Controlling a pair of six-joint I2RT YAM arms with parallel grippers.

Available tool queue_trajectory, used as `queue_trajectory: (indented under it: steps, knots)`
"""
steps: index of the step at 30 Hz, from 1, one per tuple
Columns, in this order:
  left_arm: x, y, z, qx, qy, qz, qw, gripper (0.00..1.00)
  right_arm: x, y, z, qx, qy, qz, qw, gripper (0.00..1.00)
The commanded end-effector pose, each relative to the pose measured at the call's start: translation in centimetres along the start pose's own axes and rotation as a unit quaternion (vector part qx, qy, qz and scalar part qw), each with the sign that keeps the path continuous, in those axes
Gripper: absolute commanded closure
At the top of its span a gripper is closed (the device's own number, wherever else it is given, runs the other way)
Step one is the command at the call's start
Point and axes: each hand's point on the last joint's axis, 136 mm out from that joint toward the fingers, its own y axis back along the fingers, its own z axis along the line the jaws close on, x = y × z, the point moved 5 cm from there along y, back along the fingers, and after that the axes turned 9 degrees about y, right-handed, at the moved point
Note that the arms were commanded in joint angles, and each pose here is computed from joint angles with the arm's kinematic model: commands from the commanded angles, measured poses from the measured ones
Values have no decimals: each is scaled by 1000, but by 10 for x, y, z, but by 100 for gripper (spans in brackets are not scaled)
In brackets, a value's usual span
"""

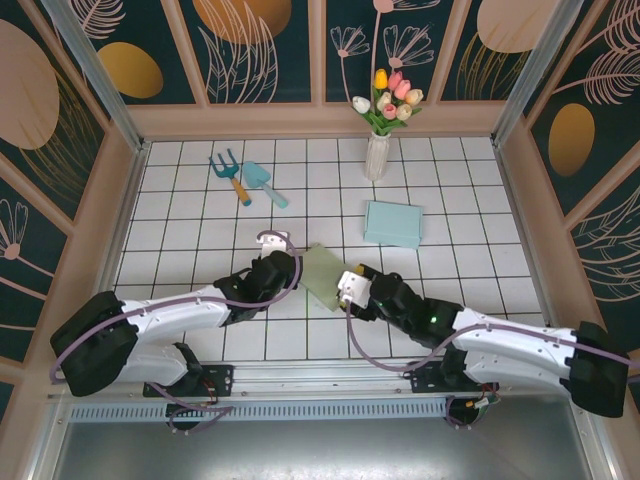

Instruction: Fold the paper box

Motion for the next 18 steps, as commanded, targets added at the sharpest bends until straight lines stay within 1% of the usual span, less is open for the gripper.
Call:
queue_trajectory:
  steps: [1,3,7,8,10,11,12,14,17,18]
  knots:
    - [4,-2,2,-4,0,-5,1000,52,-7,10,-17,45,-143,-27,988,37]
    - [5,-3,3,-5,0,-4,1000,52,-12,12,-25,64,-210,-34,975,40]
    - [10,-4,5,-3,1,2,1000,52,-8,8,-39,108,-368,-15,923,40]
    - [11,-4,6,-3,2,4,1000,52,-7,6,-41,118,-405,-8,907,39]
    - [14,-4,7,-2,1,7,1000,52,-5,-3,-38,119,-441,4,890,37]
    - [15,-4,7,-3,1,9,1000,52,-3,-7,-37,129,-467,8,875,36]
    - [16,-5,8,-3,2,10,1000,53,3,-13,-37,148,-496,16,855,35]
    - [17,-4,9,-3,1,13,1000,53,11,-22,-34,172,-533,37,827,35]
    - [19,-3,10,-2,3,16,1000,53,17,-42,-24,180,-550,81,811,33]
    - [19,-2,11,-1,4,16,1000,53,18,-48,-21,179,-550,92,811,33]
